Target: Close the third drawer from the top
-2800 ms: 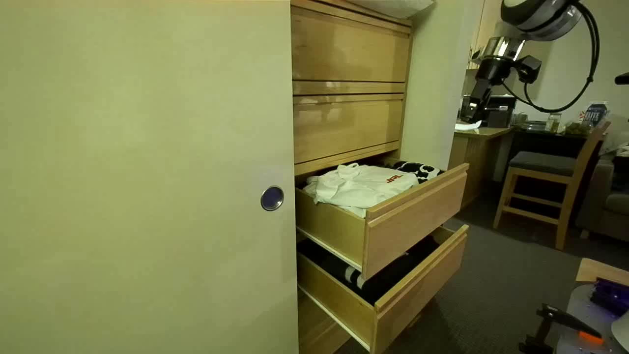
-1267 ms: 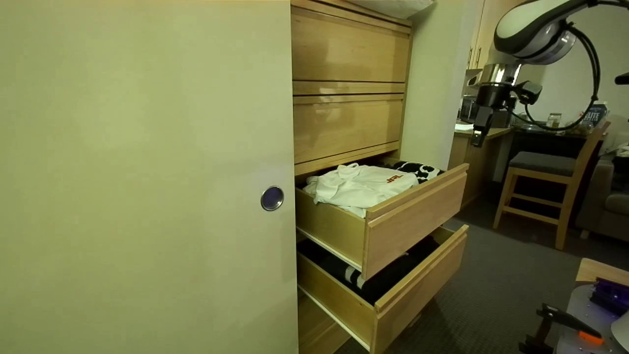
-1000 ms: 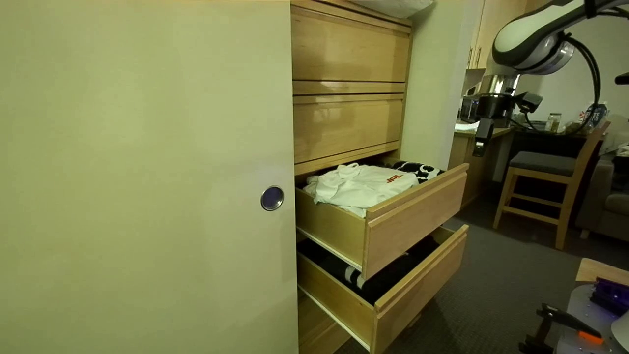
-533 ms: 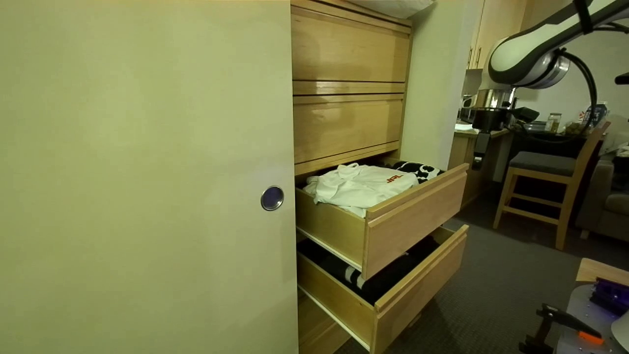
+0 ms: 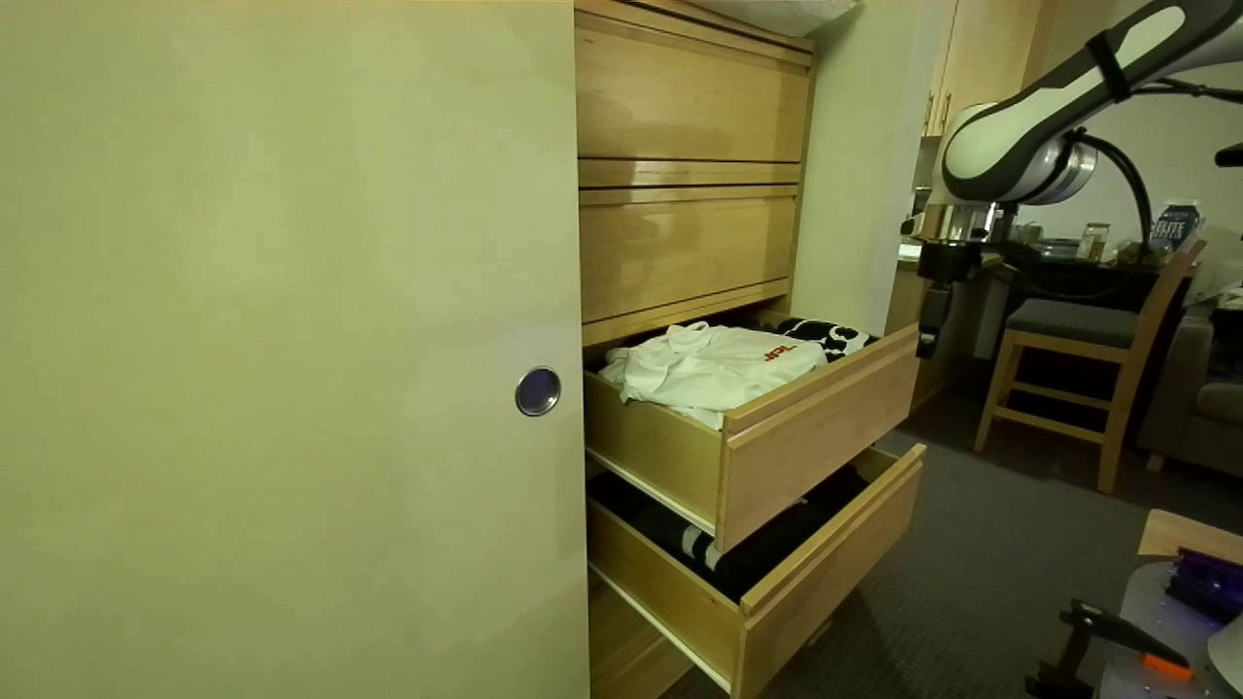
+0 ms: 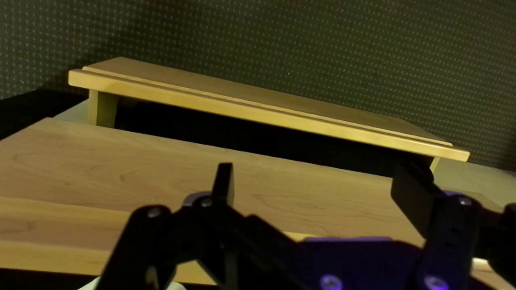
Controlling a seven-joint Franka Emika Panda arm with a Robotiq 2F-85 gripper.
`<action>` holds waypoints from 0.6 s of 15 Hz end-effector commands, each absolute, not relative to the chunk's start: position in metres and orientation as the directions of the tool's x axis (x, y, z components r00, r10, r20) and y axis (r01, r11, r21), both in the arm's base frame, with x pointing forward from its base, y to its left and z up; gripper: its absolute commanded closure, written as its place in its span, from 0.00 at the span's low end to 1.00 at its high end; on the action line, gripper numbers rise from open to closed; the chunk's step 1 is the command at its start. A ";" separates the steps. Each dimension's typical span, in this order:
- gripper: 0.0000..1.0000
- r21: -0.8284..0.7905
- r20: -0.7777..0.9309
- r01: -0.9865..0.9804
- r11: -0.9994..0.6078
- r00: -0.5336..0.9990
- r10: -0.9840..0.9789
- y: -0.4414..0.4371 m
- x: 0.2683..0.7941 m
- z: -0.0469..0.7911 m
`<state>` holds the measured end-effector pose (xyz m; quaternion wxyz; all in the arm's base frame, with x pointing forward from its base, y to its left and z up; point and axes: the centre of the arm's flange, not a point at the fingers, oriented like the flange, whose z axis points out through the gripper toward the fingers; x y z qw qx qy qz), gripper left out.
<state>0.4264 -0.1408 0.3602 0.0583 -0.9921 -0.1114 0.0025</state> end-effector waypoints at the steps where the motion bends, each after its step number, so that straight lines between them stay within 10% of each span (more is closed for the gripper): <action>1: 0.00 -0.092 0.013 0.247 -0.965 0.969 0.247 -0.144 0.435 0.340; 9: 0.00 -0.022 0.036 0.243 -0.970 0.969 0.242 -0.150 0.452 0.306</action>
